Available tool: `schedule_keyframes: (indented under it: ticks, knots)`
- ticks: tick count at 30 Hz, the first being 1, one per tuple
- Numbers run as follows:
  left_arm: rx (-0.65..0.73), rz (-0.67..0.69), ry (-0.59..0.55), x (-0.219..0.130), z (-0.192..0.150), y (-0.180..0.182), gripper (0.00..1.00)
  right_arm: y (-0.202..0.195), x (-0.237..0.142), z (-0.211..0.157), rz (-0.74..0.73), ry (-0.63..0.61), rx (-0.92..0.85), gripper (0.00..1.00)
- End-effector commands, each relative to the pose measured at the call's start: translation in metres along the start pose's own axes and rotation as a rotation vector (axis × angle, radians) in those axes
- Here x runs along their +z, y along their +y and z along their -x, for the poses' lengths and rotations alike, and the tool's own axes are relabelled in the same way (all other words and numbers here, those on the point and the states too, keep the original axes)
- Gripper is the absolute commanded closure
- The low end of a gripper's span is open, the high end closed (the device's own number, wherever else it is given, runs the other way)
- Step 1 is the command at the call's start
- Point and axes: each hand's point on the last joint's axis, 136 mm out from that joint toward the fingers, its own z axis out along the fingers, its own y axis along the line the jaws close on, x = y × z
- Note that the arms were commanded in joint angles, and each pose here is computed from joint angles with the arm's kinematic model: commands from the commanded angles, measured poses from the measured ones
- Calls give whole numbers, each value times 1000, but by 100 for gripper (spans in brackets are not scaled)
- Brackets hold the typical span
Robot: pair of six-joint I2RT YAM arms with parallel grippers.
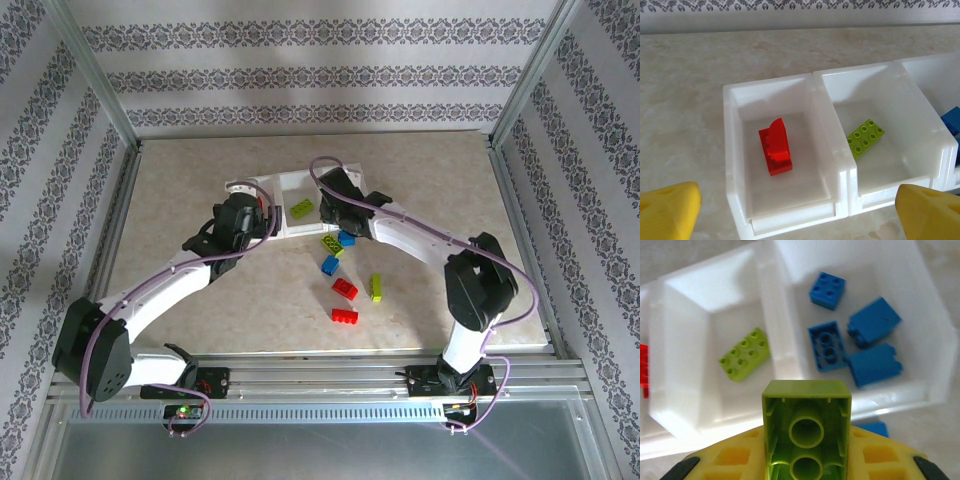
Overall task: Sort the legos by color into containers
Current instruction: Place the lego in the container.
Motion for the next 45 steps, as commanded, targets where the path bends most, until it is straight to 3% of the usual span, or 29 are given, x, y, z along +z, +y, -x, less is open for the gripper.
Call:
schedule_keyframes:
  ticks: [1, 14, 20, 26, 36, 45]
  knots:
    - [-53, 38, -43, -7, 5, 15, 0, 32, 9, 7, 78, 13, -85, 77]
    - [-68, 51, -20, -17, -8, 26, 0, 70, 78, 13, 100, 68, -209, 76]
    - [-80, 46, -3, -18, -15, 26, 0, 73, 92, 16, 89, 75, -235, 67]
    - [-79, 47, -2, -19, -14, 27, 0, 72, 89, 25, 95, 63, -227, 59]
    - [-81, 32, 5, -16, -15, 23, 0, 73, 63, 53, 105, -7, -220, 58]
    - [-81, 43, 12, -17, -18, 26, 0, 55, 31, 54, 87, -47, -183, 57]
